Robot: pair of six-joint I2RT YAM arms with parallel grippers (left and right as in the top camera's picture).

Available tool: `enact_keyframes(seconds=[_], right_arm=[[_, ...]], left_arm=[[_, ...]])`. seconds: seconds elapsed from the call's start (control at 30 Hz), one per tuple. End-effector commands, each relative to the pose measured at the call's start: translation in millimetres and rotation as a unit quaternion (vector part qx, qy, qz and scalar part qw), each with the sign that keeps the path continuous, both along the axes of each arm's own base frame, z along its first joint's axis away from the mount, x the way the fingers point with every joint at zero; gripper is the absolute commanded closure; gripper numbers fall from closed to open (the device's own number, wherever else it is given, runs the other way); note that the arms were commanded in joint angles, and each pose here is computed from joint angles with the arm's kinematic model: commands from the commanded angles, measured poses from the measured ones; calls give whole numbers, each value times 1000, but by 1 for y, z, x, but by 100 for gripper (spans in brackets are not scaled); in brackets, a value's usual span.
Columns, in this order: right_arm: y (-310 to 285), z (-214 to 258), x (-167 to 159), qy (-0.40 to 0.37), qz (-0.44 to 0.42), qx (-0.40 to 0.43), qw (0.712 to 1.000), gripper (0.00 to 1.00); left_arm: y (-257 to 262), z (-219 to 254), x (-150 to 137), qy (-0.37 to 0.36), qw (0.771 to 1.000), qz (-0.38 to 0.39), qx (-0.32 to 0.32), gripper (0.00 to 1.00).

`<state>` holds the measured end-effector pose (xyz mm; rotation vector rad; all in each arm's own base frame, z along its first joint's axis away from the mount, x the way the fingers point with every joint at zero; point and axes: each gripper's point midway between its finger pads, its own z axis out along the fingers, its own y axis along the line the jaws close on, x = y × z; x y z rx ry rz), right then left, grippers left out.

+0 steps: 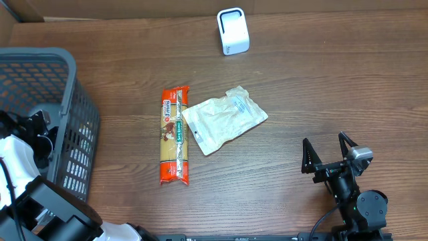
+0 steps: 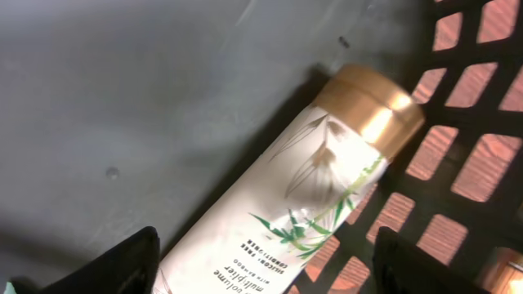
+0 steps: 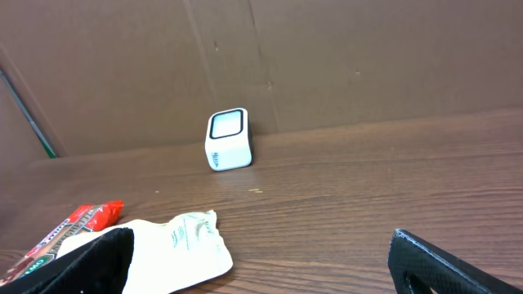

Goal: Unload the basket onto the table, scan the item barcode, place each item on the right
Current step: 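Reach the left gripper into the basket and grasp the white gold-capped tube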

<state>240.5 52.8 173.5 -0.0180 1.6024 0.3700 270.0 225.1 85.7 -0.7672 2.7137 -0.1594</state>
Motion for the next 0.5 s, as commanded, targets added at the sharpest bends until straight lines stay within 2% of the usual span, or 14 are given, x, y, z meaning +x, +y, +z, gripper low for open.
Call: enact_keyframes(seconds=[0.0, 0.37, 0.47], right_arm=[[1, -2, 0, -1, 0, 1, 1000, 0], [1, -2, 0, -1, 0, 2, 1000, 0], [1, -2, 0, -1, 0, 2, 1000, 0]], left_arm=[[-11, -14, -4, 15, 1000, -17, -20, 22], [-19, -69, -19, 87, 993, -28, -73, 18], [-21, -77, -21, 96, 992, -28, -83, 21]])
